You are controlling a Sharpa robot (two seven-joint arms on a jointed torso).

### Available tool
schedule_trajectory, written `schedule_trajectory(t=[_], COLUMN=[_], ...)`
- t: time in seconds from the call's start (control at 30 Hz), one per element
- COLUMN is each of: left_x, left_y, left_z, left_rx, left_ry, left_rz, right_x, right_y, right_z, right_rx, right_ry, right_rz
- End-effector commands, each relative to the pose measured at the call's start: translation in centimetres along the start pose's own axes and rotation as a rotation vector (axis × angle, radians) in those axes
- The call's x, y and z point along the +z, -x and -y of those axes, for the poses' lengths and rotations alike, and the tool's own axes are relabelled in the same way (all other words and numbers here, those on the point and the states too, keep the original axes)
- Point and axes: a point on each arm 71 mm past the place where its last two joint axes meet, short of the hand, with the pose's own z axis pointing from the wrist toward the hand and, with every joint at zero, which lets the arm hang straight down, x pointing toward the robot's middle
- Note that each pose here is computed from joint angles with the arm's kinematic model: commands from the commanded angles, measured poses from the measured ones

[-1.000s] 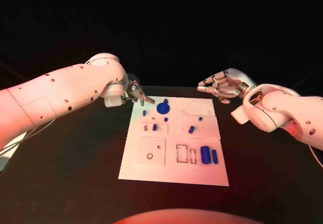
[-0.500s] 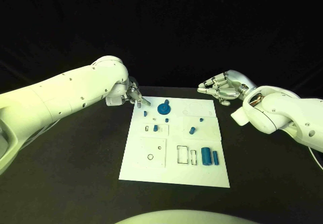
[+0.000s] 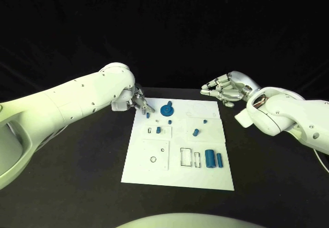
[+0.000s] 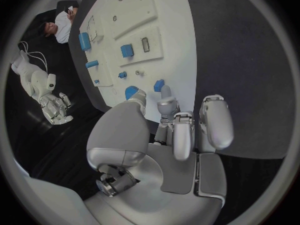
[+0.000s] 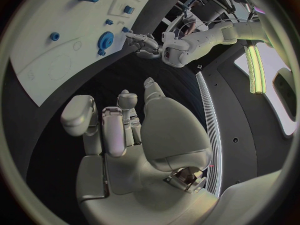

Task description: Assemble the parts on the task board

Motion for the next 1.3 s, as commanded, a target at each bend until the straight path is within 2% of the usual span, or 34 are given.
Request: schedule_trajectory(t=[0.03,0.8,1.3], left_x=[0.14,0.38,0.85], left_y=[-0.33,-0.08,-0.77], left_z=[0.21,0.32,0.62], left_rx=[0.029,0.012,0.023], left_ry=[-0.006,0.025,0.041], left_rz=[-0.034,0.019,-0.028], right_x=[0.04,0.06,0.02], right_y=[-0.18,-0.27,-0.30], right_z=[-0.05,-0.08,-0.10], right_rx=[-0.012,-0.006,0.000], right_ry=[0.005,0.002,0.001], right_rz=[-0.015,-0.020,-0.023])
